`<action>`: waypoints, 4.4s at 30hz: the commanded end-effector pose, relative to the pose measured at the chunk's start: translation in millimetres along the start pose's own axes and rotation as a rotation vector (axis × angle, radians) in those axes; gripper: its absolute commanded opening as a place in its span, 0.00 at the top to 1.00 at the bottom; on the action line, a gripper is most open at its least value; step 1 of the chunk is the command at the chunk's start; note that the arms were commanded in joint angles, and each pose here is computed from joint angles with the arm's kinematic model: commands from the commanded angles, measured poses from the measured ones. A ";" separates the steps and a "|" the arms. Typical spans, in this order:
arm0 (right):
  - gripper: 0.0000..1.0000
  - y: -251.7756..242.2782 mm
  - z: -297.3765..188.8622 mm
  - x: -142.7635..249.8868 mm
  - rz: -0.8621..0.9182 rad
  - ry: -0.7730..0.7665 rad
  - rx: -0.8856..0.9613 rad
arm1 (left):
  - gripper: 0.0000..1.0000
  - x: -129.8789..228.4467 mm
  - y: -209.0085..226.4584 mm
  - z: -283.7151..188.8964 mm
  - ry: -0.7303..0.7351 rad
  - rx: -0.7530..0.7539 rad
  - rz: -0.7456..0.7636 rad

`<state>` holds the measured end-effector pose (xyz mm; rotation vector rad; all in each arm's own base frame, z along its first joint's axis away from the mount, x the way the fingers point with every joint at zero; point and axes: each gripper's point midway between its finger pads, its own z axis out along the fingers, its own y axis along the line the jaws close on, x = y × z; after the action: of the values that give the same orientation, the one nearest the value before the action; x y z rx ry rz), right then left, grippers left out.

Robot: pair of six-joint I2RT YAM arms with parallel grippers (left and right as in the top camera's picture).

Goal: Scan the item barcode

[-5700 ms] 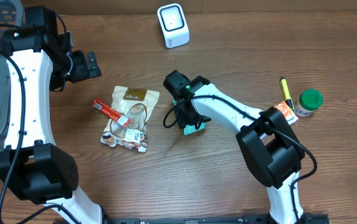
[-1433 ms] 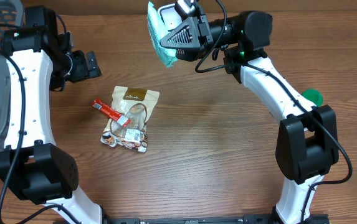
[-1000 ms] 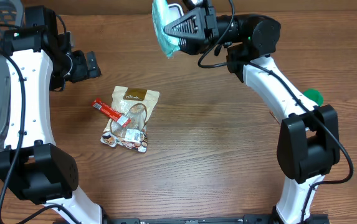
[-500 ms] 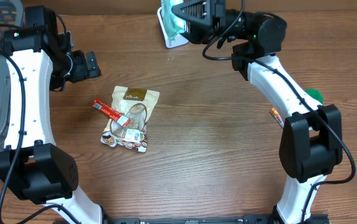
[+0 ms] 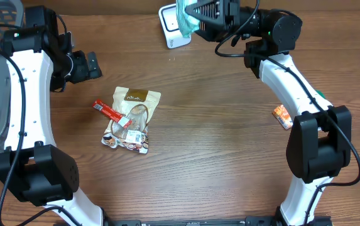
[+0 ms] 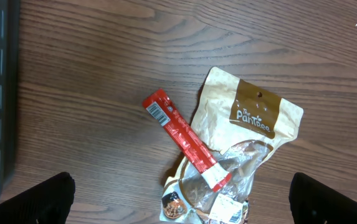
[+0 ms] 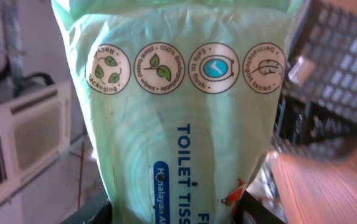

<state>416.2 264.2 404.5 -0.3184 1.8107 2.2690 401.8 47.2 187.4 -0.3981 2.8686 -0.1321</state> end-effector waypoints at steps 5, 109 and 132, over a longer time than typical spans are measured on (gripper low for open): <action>0.55 5.5 10.0 55.1 -0.061 0.275 0.114 | 0.00 0.7 -4.0 -1.1 -0.002 0.009 0.018; 0.50 -313.5 -62.3 205.8 0.318 0.168 0.793 | 0.00 0.7 -4.0 -1.1 -0.002 0.009 0.018; 0.41 -301.0 -79.4 181.7 -0.002 0.166 1.592 | 0.00 0.7 -4.3 -1.0 -0.002 0.009 0.019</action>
<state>327.0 274.7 50.3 -0.2011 2.9876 0.5857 401.9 47.2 187.4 -0.3980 2.8682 -0.1321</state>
